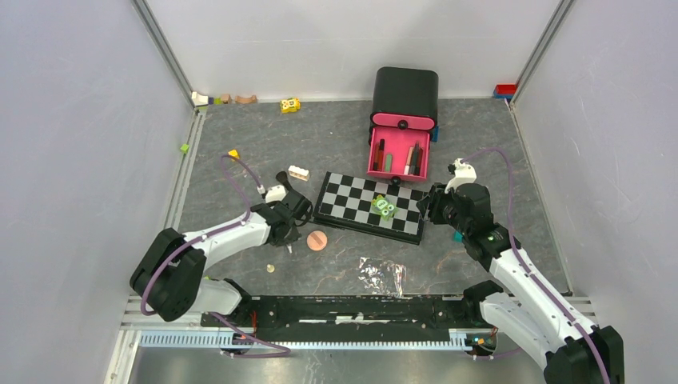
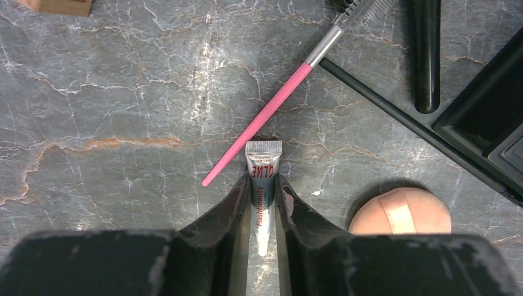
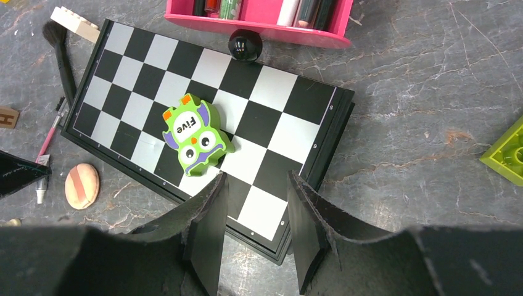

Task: Organize the makeup
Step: Pick up the makeup from the center of the board, then place the makeup in the drawer.

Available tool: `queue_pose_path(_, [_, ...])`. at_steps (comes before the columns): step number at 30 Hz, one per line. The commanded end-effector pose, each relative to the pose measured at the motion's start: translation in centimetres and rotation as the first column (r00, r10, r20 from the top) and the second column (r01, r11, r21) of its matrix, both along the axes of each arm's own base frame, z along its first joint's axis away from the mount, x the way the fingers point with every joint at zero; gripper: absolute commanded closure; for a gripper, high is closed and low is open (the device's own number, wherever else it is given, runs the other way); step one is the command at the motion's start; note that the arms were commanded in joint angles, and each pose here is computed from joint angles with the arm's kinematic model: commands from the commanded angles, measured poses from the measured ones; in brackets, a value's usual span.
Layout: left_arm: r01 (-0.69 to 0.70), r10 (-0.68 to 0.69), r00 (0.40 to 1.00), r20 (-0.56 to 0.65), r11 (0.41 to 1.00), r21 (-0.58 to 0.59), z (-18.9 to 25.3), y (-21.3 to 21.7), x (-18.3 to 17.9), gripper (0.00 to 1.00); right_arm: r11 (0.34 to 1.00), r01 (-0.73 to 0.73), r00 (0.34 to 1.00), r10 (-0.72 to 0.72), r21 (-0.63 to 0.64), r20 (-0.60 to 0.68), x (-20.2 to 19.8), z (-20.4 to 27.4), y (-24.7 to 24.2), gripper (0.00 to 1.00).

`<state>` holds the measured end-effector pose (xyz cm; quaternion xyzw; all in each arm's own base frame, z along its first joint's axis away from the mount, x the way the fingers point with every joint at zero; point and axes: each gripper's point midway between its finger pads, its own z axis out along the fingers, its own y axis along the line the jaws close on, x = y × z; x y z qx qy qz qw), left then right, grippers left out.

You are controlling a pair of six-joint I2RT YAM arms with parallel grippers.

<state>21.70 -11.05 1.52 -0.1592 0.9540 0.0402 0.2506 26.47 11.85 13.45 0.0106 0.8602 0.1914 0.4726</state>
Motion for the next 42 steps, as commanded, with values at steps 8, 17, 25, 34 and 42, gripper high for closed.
queue_pose_path(8, [0.029,-0.029,0.999,0.039,1.0,-0.001,2.1,-0.1,0.8,0.8,1.0,-0.006,0.999,0.005,0.023,0.035,0.4,1.1,0.4,0.54])
queue_pose_path(17, [0.095,-0.087,0.982,0.165,0.995,-0.041,8.2,-1.8,3.6,0.81,1.0,-0.005,0.999,0.004,0.028,0.038,0.5,1.2,0.5,0.54])
queue_pose_path(25, [0.221,-0.176,0.953,0.246,0.961,-0.168,11.7,-7.9,7.7,0.82,1.0,-0.003,0.999,0.001,0.026,0.045,0.4,1.4,0.3,0.53])
queue_pose_path(34, [0.4,-0.301,0.894,0.331,0.87,-0.289,14.8,-17.7,13.2,0.83,1.0,0.002,0.998,-0.003,0.019,0.056,0.0,1.9,0.0,0.53])
queue_pose_path(42, [0.514,-0.397,0.846,0.355,0.784,-0.347,14.4,-23.9,17.0,0.85,0.999,0.047,0.997,-0.046,-0.012,0.063,-0.3,2.2,-1.2,0.53])
